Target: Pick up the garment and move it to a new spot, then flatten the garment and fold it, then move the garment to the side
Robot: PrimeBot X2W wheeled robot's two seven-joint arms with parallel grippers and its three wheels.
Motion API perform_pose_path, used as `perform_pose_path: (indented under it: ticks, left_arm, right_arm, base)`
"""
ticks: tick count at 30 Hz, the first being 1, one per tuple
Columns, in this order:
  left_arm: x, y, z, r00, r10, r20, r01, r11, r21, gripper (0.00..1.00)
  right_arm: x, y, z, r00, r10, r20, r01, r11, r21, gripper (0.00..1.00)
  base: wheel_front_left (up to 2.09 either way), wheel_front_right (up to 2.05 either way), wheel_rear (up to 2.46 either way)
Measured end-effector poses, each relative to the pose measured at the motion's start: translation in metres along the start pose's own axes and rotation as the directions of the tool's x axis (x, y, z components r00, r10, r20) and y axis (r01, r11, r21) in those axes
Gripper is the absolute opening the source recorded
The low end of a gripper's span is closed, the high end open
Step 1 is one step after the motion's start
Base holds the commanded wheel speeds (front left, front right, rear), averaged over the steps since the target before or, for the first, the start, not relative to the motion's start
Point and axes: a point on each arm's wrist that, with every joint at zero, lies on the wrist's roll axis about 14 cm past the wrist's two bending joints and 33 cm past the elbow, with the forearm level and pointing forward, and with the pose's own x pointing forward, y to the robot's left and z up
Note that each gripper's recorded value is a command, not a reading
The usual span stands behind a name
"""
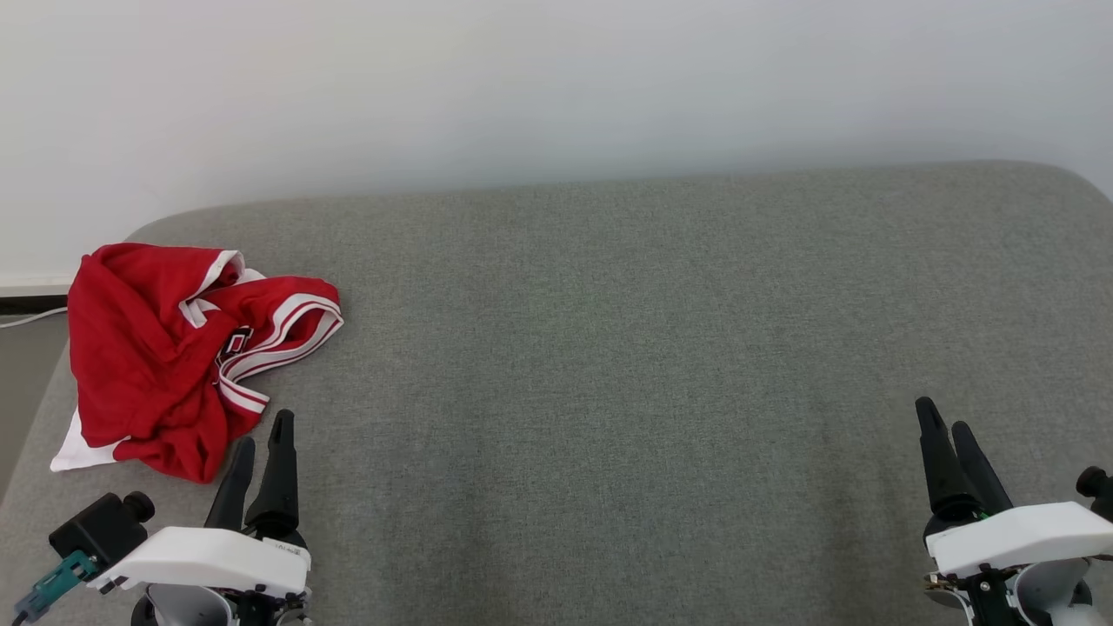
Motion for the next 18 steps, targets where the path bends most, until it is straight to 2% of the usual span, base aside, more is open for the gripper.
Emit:
perform_pose_path:
  ticks: [10,18]
  left_arm:
    - [-0.0003,-0.0004,0.0011,1.000,-0.003,0.005,0.002,0.983,0.183,1.00]
    - [-0.0012,-0.0044,-0.0001,1.000,-0.016,0.011,0.012,0.959,0.282,1.00]
  right_arm:
    - [0.0011,0.0021,-0.0018,1.000,0.016,-0.007,-0.017,0.989,-0.147,1.00]
    - [0.0013,0.0051,-0.0043,0.999,0.032,-0.013,-0.034,0.967,-0.251,1.00]
  base:
    - [0.00,0.00,0.00]
    - [0.00,0.00,0.00]
